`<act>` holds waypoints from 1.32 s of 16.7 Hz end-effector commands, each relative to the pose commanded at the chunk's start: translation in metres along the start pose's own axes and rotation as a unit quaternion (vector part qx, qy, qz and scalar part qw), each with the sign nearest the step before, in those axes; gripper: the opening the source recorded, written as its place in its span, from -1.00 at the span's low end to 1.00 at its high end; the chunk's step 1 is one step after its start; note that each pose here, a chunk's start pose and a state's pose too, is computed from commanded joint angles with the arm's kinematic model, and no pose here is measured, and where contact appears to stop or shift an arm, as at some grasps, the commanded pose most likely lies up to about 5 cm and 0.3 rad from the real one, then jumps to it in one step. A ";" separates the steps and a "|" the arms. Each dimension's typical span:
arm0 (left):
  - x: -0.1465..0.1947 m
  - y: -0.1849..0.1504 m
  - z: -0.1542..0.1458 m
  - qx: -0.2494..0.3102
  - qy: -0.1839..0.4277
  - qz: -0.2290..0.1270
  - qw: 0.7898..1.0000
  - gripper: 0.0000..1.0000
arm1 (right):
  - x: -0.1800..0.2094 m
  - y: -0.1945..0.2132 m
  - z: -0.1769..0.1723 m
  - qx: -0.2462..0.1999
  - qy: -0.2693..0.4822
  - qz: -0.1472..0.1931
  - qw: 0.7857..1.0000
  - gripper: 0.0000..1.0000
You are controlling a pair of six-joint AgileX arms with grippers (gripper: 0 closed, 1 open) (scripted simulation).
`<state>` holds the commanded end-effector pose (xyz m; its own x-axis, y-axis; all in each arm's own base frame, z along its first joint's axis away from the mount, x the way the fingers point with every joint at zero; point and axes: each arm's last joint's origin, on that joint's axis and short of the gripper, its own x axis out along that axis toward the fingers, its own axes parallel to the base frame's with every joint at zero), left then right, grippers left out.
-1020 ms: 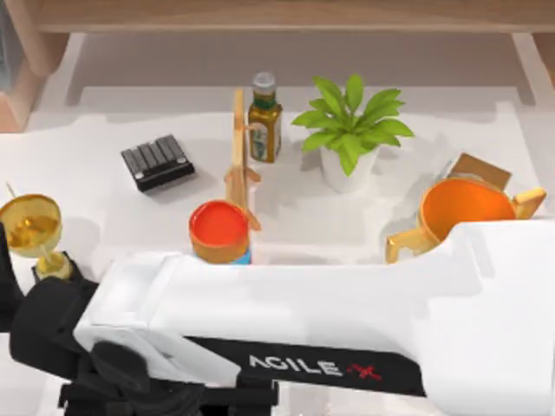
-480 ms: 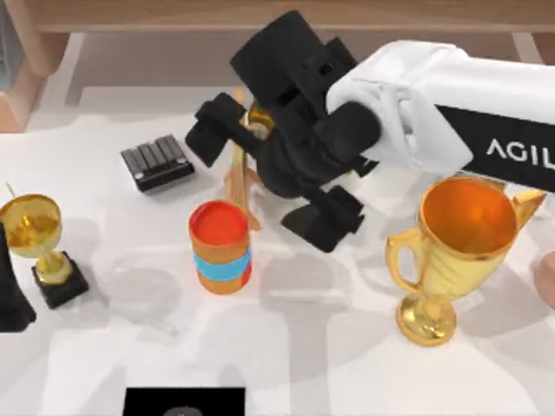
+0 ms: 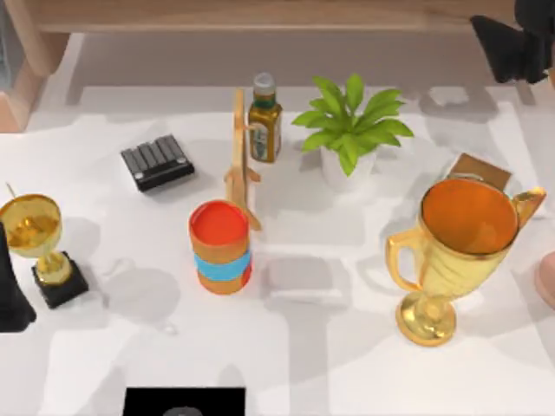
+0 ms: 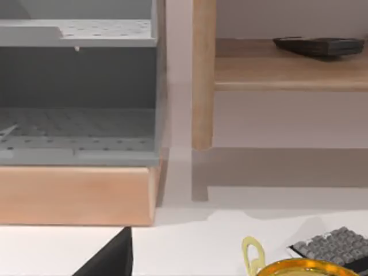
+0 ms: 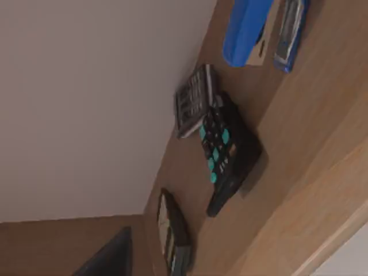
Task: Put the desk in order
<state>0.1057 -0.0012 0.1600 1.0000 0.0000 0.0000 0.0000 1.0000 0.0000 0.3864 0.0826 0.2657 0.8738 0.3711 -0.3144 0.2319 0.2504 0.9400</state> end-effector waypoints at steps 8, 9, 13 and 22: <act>0.000 0.000 0.000 0.000 0.000 0.000 1.000 1.00 | -0.132 -0.108 0.163 0.015 -0.231 0.164 0.959 1.00; 0.000 0.000 0.000 0.000 0.000 0.000 1.000 1.00 | -0.150 -0.125 0.171 0.014 -0.251 0.170 0.953 1.00; 0.000 0.000 0.000 0.000 0.000 0.000 1.000 1.00 | -0.200 -0.188 0.176 0.022 -0.297 0.174 0.939 1.00; 0.000 0.000 0.000 0.000 0.000 0.000 1.000 1.00 | -0.187 -0.263 0.142 0.100 -0.212 0.141 0.962 1.00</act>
<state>0.1057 -0.0012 0.1600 1.0000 0.0000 0.0000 0.0000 1.0000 0.0000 0.2231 -0.1798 0.0961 0.9999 -0.0100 0.0000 0.0000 -0.0004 1.0000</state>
